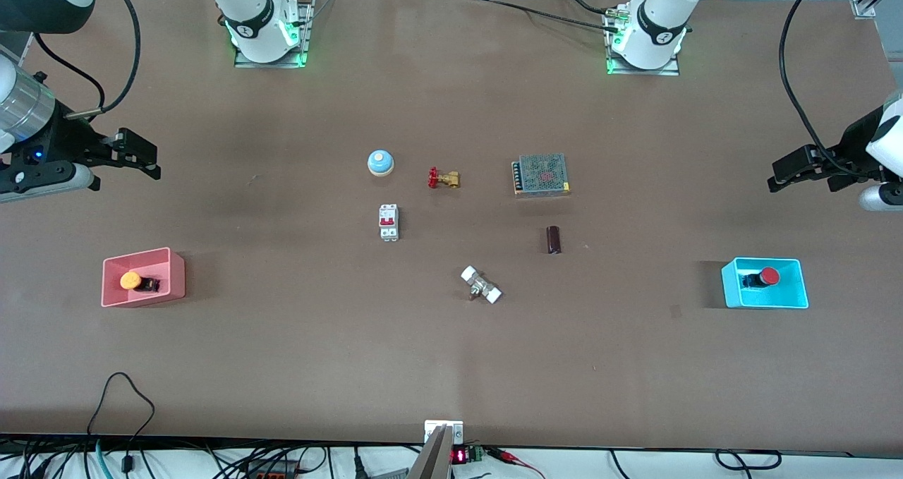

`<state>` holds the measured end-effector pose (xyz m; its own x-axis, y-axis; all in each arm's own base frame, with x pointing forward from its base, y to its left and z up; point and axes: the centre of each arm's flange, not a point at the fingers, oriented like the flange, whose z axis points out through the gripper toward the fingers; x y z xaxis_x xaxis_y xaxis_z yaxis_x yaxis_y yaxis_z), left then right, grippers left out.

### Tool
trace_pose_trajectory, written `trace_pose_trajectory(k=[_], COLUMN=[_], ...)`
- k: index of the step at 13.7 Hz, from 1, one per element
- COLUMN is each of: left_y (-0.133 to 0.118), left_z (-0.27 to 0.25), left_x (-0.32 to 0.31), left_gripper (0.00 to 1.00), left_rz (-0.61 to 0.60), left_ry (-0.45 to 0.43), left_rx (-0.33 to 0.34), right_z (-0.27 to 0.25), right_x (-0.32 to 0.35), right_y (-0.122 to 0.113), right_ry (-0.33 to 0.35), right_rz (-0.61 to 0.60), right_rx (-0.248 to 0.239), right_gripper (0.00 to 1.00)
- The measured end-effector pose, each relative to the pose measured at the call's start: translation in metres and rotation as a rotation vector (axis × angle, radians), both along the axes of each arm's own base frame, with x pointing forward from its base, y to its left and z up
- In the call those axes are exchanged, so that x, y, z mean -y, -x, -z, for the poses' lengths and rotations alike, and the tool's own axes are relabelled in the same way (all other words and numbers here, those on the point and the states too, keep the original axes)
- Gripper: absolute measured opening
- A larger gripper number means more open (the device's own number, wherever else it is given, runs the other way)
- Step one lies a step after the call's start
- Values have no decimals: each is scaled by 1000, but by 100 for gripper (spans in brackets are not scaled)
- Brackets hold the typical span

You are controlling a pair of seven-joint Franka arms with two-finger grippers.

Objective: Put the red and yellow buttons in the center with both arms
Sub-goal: 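Move the right gripper to the pink bin while the left gripper reaches the cyan bin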

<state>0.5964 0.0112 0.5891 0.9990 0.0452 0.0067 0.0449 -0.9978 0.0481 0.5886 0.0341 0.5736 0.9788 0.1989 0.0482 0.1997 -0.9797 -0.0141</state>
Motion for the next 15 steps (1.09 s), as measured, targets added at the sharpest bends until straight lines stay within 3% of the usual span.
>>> trace_pose_trajectory(k=[6,11,15], left_y=[0,-22,-48], left_z=[5,87,170], left_x=[0,-4,-29], left_gripper=[100,100,100], left_rz=[0,-4,-44], left_ry=[0,7,8], left_rx=[-12,-152,-250], right_z=[1,2,11], right_x=[0,6,27], right_y=[0,0,-4], right_ry=[0,0,-1], right_rz=[0,16,113], right_rx=[-1,-4,-21], right_gripper=[100,100,100])
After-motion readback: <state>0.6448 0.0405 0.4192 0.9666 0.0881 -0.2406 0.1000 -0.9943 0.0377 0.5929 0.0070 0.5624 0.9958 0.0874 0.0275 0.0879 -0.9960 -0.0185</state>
